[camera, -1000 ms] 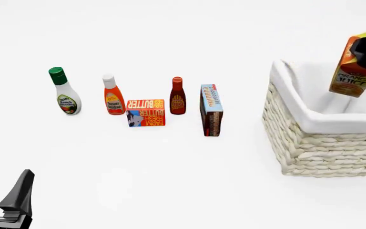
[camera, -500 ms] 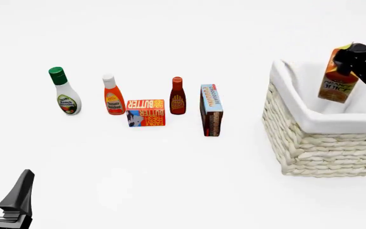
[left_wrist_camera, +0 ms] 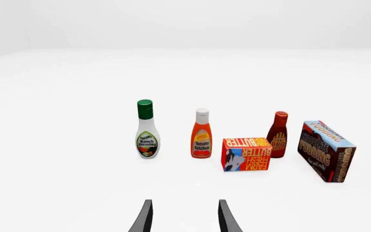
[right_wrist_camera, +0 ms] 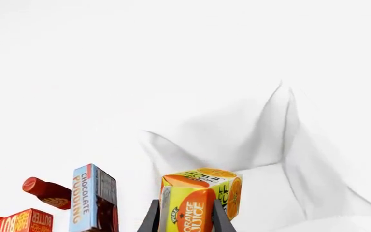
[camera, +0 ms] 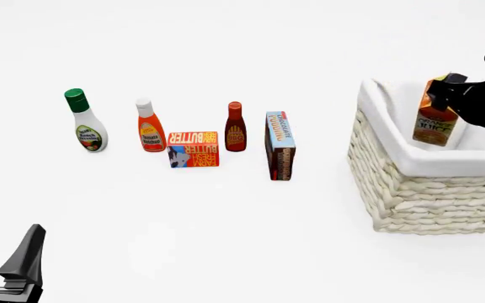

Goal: Pick the orange juice and place it in the basket.

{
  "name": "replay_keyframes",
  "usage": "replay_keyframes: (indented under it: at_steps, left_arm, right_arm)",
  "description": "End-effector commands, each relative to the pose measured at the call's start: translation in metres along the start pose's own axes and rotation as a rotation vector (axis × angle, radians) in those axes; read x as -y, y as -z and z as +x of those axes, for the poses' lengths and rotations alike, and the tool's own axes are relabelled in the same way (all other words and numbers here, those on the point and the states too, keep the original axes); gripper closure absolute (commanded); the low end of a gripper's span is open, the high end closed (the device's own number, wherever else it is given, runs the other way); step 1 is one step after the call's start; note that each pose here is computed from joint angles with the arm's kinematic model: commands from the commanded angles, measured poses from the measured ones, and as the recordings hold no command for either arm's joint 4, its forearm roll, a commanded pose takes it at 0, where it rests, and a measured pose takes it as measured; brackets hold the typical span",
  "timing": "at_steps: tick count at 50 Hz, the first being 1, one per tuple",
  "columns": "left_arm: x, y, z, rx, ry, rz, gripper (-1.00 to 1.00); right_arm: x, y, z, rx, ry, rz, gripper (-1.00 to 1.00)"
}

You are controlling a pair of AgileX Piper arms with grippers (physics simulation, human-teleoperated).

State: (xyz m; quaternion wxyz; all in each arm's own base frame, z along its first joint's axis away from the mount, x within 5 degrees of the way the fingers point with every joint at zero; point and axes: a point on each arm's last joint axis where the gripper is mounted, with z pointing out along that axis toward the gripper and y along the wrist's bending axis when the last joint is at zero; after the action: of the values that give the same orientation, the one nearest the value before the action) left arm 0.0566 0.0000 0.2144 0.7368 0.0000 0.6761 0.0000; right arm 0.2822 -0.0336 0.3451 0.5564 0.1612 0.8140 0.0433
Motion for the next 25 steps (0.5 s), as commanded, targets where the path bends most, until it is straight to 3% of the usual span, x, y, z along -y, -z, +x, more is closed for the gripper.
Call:
replay_keyframes:
  at_steps: [1,25]
  left_arm:
    - [0.000,0.000,0.000,0.000,0.000,0.000,-1.00]
    - [0.000,0.000,0.000,0.000,0.000,0.000,-1.00]
  right_arm:
    - [0.005,-0.009,0.002,-0.003,-0.004,0.016,1.00]
    - [0.021,-0.036,0.014,-0.037,-0.021,0.061,1.00]
